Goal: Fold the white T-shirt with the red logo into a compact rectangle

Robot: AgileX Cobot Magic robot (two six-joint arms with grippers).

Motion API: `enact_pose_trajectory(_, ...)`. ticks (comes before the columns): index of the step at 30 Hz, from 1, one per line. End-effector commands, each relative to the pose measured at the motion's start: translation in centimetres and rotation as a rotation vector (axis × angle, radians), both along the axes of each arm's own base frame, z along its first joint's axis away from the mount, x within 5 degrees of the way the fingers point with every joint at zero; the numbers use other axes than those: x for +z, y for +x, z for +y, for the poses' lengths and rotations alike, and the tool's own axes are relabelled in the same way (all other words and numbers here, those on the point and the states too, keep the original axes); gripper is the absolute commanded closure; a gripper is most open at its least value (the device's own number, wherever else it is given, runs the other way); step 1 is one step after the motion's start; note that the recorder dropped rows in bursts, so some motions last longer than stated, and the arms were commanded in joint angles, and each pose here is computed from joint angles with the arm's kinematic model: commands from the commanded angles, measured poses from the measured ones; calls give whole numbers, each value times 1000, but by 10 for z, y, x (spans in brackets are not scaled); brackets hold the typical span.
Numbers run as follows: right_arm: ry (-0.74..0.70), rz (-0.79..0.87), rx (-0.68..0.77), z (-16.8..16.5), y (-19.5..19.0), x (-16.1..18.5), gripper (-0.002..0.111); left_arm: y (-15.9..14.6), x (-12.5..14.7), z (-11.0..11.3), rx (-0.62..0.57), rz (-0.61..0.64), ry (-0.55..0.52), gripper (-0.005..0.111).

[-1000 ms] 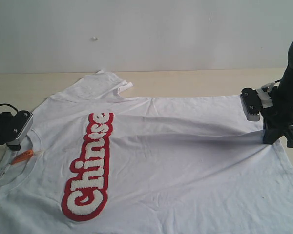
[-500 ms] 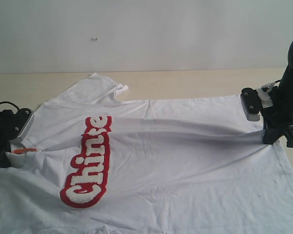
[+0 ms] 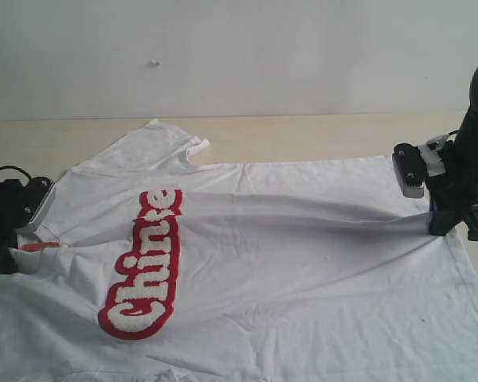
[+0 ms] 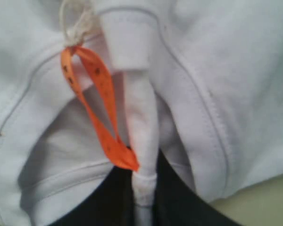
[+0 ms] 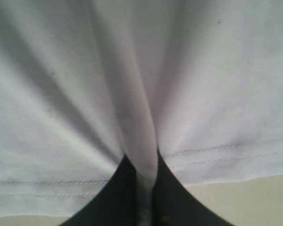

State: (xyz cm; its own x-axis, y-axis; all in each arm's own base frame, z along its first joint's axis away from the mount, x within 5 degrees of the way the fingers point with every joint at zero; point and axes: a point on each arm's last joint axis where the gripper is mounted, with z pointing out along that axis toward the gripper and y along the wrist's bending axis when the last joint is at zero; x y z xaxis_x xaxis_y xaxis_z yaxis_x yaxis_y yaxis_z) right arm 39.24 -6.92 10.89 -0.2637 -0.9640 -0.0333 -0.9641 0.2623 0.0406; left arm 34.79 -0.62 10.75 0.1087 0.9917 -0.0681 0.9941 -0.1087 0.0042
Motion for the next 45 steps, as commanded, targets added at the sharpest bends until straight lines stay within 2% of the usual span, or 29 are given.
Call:
enact_pose_trajectory(1,-4,55,10,-2,-5,-11,108,-2,-18,0,-1,25,4,106)
enact_pose_trajectory(11,-4,53,10,-2,-5,-11,108,-2,-18,0,0,27,2,106)
enact_pose_trajectory(16,-18,-44,3,-3,5,-16,108,-3,-18,-3,59,35,-27,106)
enact_pose_trajectory(20,32,-55,-47,1,6,-16,108,-1,-18,-3,68,17,-28,106)
enact_pose_trajectory(23,59,12,-145,4,1,-16,108,2,-18,-2,71,-13,-26,106)
enact_pose_trajectory(30,51,0,-150,4,1,-8,108,4,-13,-2,71,-48,-23,106)
enact_pose_trajectory(36,27,-114,-133,3,1,36,108,11,23,-1,98,-206,-24,107)
enact_pose_trajectory(39,27,-197,-135,4,-4,75,108,12,60,0,157,-346,-33,107)
enact_pose_trajectory(45,36,-276,-133,10,-23,131,108,-1,115,4,241,-484,-30,107)
